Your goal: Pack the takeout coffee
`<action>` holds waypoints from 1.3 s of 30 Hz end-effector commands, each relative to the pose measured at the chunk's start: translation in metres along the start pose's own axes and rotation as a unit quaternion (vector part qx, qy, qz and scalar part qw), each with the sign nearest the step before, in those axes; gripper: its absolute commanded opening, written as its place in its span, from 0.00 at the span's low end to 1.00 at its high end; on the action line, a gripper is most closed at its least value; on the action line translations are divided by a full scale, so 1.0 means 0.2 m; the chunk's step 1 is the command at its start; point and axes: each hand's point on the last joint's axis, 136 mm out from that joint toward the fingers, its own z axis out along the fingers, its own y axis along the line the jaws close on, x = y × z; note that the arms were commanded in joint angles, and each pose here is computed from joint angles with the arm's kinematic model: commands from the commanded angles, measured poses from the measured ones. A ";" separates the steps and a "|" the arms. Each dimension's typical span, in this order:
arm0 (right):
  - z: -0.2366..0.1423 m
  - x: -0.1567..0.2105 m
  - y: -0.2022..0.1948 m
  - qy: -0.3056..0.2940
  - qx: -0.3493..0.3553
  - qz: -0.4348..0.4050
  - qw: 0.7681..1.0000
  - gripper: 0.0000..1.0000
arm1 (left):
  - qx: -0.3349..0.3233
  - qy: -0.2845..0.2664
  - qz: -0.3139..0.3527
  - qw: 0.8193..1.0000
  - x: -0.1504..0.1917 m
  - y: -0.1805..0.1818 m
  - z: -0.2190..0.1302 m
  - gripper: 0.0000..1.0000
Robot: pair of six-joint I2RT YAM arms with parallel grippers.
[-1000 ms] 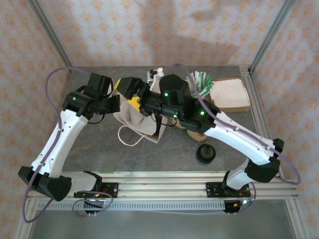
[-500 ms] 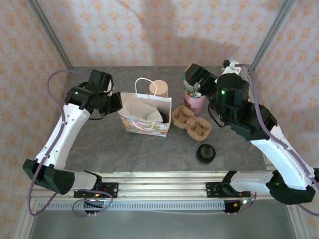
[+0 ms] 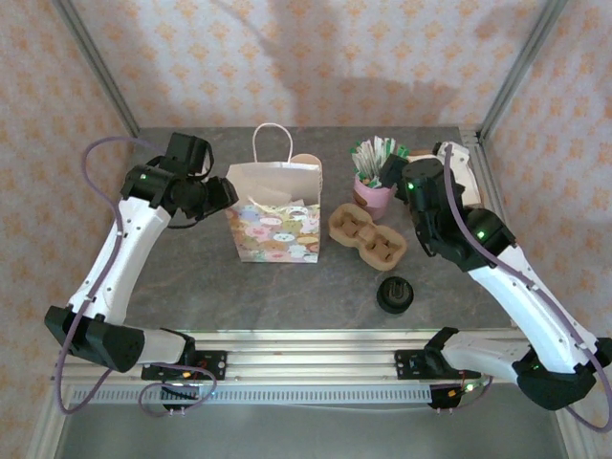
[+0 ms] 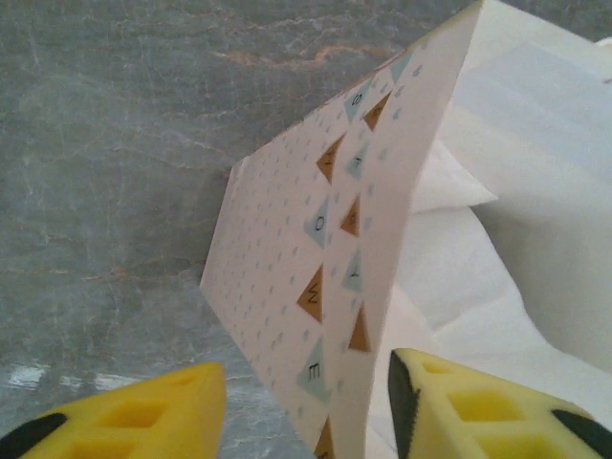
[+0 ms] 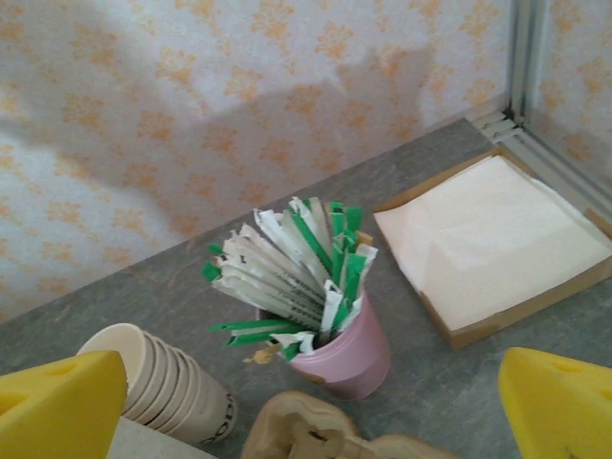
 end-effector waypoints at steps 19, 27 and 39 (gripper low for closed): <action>0.37 0.21 -0.75 -0.123 0.146 0.007 0.982 0.99 | -0.188 -0.426 -0.050 0.884 -0.47 0.67 -0.47 1.00; 0.51 0.51 -0.96 -0.146 0.167 -0.023 0.975 0.99 | -0.249 -0.393 -0.048 0.884 -0.35 0.95 0.09 1.00; 0.76 0.72 -0.93 -0.137 0.135 -0.104 0.976 0.99 | -0.164 -0.376 0.063 0.910 -0.27 0.90 0.58 1.00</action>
